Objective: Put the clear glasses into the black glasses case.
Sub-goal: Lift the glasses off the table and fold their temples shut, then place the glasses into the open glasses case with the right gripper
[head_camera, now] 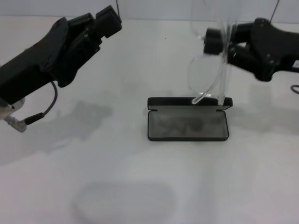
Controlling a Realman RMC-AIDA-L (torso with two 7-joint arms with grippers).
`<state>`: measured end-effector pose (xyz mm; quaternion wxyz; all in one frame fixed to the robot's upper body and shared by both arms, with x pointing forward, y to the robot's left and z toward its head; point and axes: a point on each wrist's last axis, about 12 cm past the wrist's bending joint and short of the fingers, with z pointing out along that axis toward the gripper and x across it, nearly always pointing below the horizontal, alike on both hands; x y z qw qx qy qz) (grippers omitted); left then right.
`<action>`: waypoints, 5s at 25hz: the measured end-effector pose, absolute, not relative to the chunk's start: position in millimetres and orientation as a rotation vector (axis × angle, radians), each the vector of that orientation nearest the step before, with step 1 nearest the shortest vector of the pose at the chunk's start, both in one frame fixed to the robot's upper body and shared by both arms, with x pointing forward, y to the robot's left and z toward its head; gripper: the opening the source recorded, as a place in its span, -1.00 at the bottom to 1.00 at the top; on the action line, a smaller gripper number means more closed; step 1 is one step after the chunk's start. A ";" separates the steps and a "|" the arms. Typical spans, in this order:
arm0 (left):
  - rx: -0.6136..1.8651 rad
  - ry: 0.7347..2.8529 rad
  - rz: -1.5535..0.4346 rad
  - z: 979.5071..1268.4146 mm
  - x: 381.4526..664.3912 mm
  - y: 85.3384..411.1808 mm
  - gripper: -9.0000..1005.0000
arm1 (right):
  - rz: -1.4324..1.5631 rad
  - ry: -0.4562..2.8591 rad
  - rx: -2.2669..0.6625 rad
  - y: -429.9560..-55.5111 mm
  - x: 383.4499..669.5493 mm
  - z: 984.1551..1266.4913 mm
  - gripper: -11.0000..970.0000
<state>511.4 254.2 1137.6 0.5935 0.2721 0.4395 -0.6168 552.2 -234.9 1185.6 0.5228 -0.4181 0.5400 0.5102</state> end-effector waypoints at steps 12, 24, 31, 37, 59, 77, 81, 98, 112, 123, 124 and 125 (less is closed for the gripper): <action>0.775 0.985 -1.554 1142.0 518.4 202.2 -0.84 | 1.125 1.391 -1.121 -190.7 568.7 1178.9 -0.73; 0.785 1.044 -1.534 1141.2 529.7 185.1 -0.84 | 1.147 1.370 -1.166 -175.7 571.6 1178.3 -0.72; 0.782 1.057 -1.529 1141.3 531.3 186.6 -0.84 | 1.139 1.374 -1.162 -174.9 573.2 1178.1 -0.72; 0.828 1.016 -1.543 1147.3 526.7 205.3 -0.84 | 1.101 1.399 -1.123 -182.0 576.7 1176.0 -0.72; 0.743 1.278 -1.344 1127.5 479.1 334.1 -0.84 | 0.389 2.017 -1.768 -123.8 510.4 1280.9 -0.72; 0.725 1.291 -1.360 1128.4 488.3 326.9 -0.84 | -0.141 1.895 -1.994 -72.9 499.4 1218.0 -0.72; 0.722 1.297 -1.354 1128.2 489.9 326.5 -0.84 | -0.219 1.838 -2.025 -67.2 497.0 1210.9 -0.72; 0.696 1.303 -1.346 1128.6 491.3 328.4 -0.84 | -0.429 1.686 -2.038 -55.0 496.4 1174.8 -0.71; 0.714 1.320 -1.348 1126.7 490.5 327.5 -0.84 | -0.478 1.654 -2.034 -55.0 504.3 1156.8 -0.71; 0.693 1.321 -1.340 1125.3 488.4 329.7 -0.84 | -0.460 1.637 -2.035 -54.2 504.7 1150.5 -0.71; 0.692 1.322 -1.340 1125.1 488.1 329.8 -0.84 | -0.460 1.635 -2.036 -54.1 504.8 1149.6 -0.71; 0.691 1.322 -1.340 1125.0 488.0 329.8 -0.84 | -0.458 1.632 -2.037 -53.9 504.8 1148.6 -0.71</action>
